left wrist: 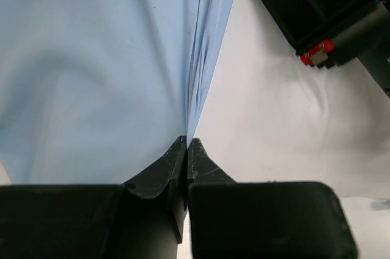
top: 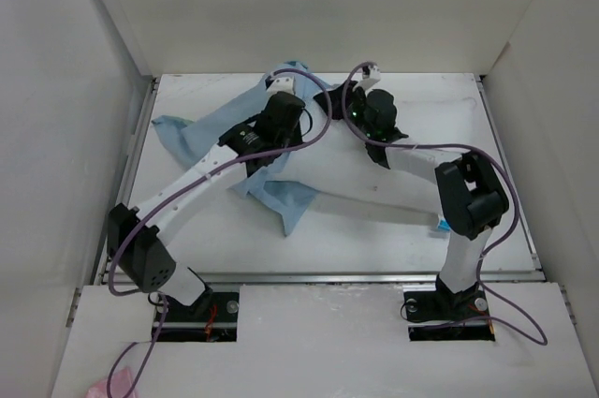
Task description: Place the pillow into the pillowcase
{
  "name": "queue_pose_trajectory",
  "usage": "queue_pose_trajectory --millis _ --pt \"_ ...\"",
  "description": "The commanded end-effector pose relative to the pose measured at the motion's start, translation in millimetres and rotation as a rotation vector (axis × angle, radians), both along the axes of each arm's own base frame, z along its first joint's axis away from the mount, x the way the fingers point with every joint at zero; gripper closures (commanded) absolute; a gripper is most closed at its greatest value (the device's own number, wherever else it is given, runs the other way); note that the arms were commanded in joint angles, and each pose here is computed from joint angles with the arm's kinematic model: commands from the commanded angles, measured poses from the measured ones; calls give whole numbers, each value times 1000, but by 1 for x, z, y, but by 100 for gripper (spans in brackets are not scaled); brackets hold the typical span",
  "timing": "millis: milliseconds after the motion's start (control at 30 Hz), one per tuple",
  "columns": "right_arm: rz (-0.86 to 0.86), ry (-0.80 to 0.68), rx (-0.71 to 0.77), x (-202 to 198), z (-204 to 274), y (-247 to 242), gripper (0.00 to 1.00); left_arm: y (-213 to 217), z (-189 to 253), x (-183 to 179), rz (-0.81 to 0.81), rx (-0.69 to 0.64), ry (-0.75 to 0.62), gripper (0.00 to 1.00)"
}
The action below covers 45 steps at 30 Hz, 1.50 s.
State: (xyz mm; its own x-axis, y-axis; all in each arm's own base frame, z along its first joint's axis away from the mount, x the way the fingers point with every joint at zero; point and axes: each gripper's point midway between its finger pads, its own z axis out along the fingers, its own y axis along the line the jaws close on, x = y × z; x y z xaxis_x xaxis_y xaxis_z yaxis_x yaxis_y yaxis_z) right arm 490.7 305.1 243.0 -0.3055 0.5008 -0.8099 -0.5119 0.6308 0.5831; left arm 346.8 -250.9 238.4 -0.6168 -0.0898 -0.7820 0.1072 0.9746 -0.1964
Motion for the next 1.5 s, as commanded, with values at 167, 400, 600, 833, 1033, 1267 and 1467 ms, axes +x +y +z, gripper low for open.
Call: queue_pose_trajectory --millis 167,400,600,833,1033,1267,1467 --pt "-385 -68 370 60 80 -92 100 -40 -26 -71 -148 -135 153 100" --pt "-164 -138 -20 48 67 -55 38 -21 -36 -38 -16 -47 179 57" --pt "-197 -168 -403 12 69 -89 0 18 -1 -45 138 -69 89 0" --pt "185 -190 -835 -80 2 -59 0 70 -42 -100 300 -120 194 0" --pt "276 -124 -1019 -116 -58 -22 0 73 -110 -144 304 -186 381 0" --pt "300 -78 -1107 -122 -106 -1 0 59 -148 -123 323 -223 366 0" --pt "107 -12 -1118 -90 -127 -3 35 57 -174 -83 359 -167 338 9"
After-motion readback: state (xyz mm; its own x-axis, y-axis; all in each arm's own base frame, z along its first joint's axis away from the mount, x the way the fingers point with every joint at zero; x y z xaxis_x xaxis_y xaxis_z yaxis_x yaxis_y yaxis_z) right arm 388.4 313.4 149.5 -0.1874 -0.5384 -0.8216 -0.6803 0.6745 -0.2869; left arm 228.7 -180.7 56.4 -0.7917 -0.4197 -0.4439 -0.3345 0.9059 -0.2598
